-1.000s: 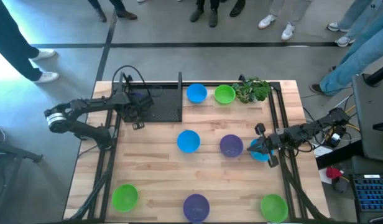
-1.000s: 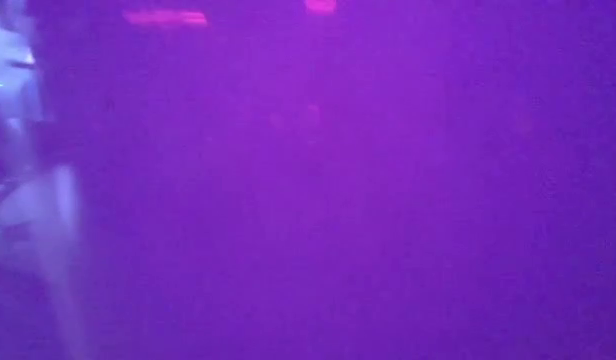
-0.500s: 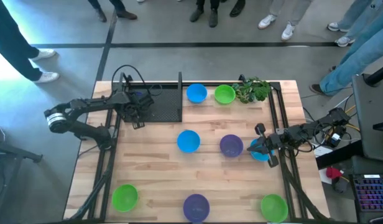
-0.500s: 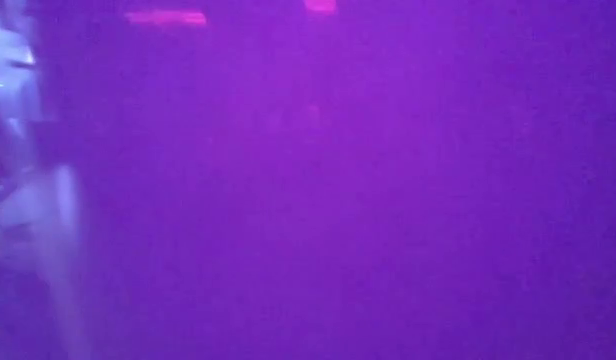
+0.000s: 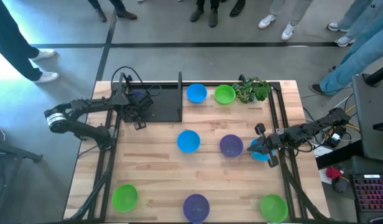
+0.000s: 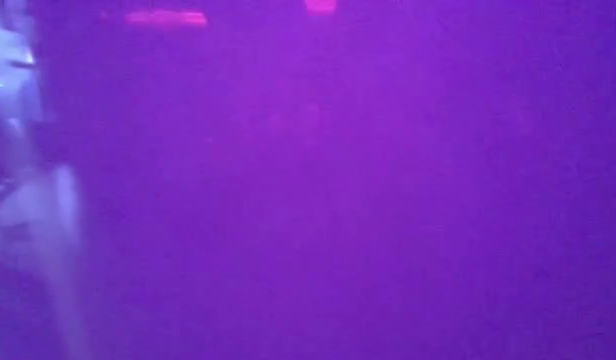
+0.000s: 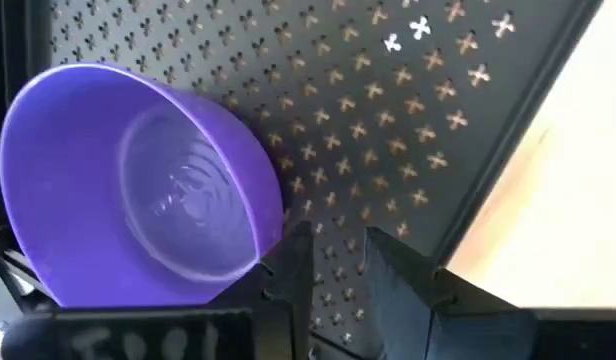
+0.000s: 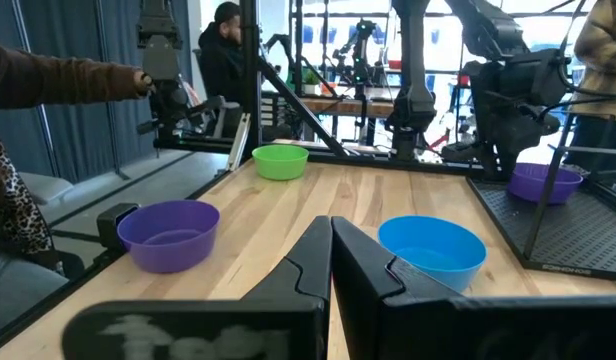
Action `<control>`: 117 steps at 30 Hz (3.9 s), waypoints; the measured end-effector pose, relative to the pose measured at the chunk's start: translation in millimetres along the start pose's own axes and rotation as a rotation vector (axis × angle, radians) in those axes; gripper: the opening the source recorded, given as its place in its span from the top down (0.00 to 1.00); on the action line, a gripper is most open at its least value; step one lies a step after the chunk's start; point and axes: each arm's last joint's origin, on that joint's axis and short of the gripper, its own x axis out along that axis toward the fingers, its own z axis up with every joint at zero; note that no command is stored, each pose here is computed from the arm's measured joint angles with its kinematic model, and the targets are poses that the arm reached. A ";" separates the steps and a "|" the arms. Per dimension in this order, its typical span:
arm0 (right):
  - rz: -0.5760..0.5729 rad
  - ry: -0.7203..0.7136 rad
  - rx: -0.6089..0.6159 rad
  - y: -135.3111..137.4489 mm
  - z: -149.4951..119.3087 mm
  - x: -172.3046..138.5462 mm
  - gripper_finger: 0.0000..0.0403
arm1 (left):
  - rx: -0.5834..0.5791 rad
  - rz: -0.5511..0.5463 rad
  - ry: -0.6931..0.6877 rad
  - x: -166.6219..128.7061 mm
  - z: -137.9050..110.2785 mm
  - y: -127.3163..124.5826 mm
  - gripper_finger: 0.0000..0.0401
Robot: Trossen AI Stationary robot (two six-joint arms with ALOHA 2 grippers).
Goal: Pick & Place Mini bowls
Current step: Put the top left purple bowl on the shelf, then put the bottom left blue bowl on the shelf
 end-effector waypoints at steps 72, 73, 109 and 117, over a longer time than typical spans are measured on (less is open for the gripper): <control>-0.039 -0.004 -0.092 -1.1 0.5 0.0 0.98 | -0.101 -0.215 -0.560 -121.2 40.9 -118.5 0.77; -0.055 -0.004 -0.093 -1.6 0.6 -0.1 0.98 | -0.142 -0.230 -0.557 -121.7 45.1 -120.7 0.77; -0.132 0.004 -0.110 -3.8 0.1 -0.3 0.98 | -0.670 -0.413 -0.273 -69.4 105.1 -151.7 0.77; -0.131 0.005 -0.110 -3.8 0.0 -0.3 0.98 | -0.663 -0.408 -0.249 -59.2 108.2 -157.5 0.77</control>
